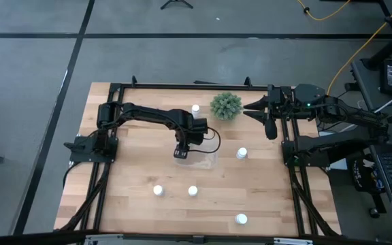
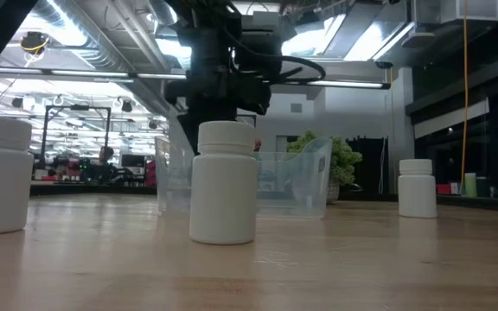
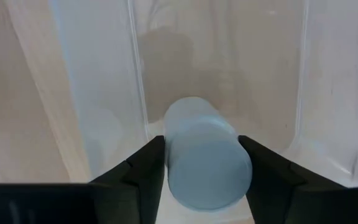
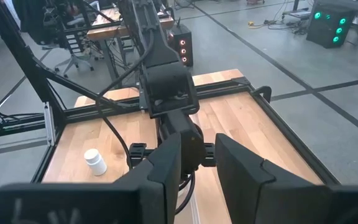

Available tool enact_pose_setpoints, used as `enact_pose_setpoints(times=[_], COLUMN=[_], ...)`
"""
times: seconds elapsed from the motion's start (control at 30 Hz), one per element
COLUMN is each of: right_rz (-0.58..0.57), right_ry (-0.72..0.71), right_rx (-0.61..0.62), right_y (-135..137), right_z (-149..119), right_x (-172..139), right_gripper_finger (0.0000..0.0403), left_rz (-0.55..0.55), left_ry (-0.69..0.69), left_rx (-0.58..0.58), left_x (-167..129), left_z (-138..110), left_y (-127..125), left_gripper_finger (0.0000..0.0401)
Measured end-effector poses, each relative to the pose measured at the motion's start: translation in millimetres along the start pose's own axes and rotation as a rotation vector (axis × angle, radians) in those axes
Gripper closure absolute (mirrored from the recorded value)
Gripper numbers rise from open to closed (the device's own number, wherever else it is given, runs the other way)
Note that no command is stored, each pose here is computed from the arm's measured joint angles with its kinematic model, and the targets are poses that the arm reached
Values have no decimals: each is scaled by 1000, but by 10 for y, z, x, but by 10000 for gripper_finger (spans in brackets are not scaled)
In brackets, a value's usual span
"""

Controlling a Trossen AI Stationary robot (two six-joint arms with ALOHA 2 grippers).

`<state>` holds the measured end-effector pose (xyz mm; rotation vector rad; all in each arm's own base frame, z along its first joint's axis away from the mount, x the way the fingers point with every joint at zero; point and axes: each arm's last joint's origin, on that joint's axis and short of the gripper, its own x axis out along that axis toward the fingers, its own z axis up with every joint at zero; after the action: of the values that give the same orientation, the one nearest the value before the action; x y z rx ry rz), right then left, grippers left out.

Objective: Pick and place pill bottles into a basket
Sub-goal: Put the white pill bottle into the transparent bin

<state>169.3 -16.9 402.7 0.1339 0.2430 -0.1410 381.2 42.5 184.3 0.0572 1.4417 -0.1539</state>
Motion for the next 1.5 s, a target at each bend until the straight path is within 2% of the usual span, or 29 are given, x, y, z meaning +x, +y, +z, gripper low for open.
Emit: enact_pose_setpoints(times=[0.2, 0.3, 0.43, 0.67, 0.83, 1.0, 1.13, 1.23, 1.4, 1.5], right_rz=[0, 0, 1, 16, 49, 64, 67, 41, -12, -62], right_ry=[0, 0, 0, 2, 11, 131, 302, 434, 765, 957], right_rx=[1, 0, -6, -33, -51, -73, -61, 13, 169, 215], right_y=[0, 0, 1, 5, 15, 12, 2, -10, -29, -42], right_z=[0, 0, 1, 2, -4, -113, -271, -392, -687, -864], right_x=[0, 0, -1, 2, 14, 109, 242, 343, 493, 627], right_gripper_finger=[300, 300, 300, 300, 300, 289, 258, 217, 118, 57], left_rz=[16, -13, 12, 105, 260, 410, 529, 596, 657, 680], left_ry=[37, 32, 18, -111, -219, -408, -529, -589, -661, -680], left_rx=[-25, -38, -58, -66, -98, -234, -347, -405, -457, -470], left_x=[64, -10, -133, -741, -1326, -1910, -2254, -2449, -2665, -2724], left_z=[-28, -47, -67, -57, -178, -406, -643, -822, -1050, -1118], left_y=[18, 12, 11, -27, -68, -140, -197, -256, -319, -336], left_gripper_finger=[169, 150, 123, 87, 78, 77, 77, 77, 77, 77])
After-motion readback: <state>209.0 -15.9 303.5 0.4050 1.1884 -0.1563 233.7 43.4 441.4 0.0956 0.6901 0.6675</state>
